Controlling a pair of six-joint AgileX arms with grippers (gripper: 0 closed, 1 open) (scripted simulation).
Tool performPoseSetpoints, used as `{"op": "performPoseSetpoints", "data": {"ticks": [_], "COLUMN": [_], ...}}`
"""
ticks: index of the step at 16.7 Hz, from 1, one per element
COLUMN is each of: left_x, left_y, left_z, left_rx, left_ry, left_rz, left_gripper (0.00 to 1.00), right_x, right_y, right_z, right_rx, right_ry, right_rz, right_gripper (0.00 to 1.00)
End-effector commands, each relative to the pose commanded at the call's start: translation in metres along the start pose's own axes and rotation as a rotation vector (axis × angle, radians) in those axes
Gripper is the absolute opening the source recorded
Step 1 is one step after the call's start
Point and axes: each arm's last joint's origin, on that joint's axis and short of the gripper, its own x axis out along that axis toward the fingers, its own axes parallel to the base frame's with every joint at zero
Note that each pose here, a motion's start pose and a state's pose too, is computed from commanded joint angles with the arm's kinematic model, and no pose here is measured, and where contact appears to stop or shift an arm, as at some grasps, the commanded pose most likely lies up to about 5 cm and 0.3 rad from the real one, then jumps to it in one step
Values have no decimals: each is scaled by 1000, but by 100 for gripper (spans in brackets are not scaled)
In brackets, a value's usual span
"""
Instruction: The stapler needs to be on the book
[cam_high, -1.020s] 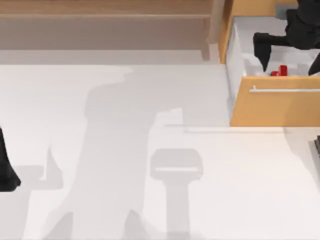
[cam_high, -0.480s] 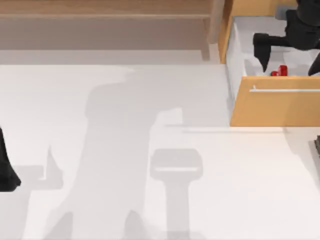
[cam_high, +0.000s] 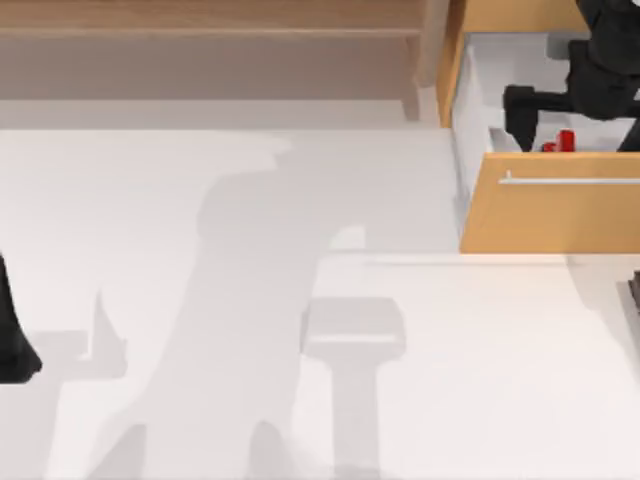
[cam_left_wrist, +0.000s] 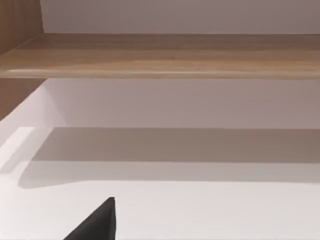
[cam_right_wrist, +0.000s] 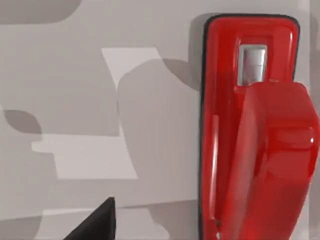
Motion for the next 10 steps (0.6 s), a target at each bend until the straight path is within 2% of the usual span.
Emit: {"op": "performPoseSetpoints", "data": {"ticks": [6,10], "left_x": [0,0], "left_y": [0,0], "left_z": [0,0], "left_rx": [0,0], "left_ry": [0,0], "left_rz": [0,0], "left_gripper": [100,100], "right_x": [27,28], "right_y": [1,1], "right_z": [8,8], "right_rx": [0,0], "right_ry": [-6,-6], "right_rz": [3,3], "right_gripper": [100,100]}}
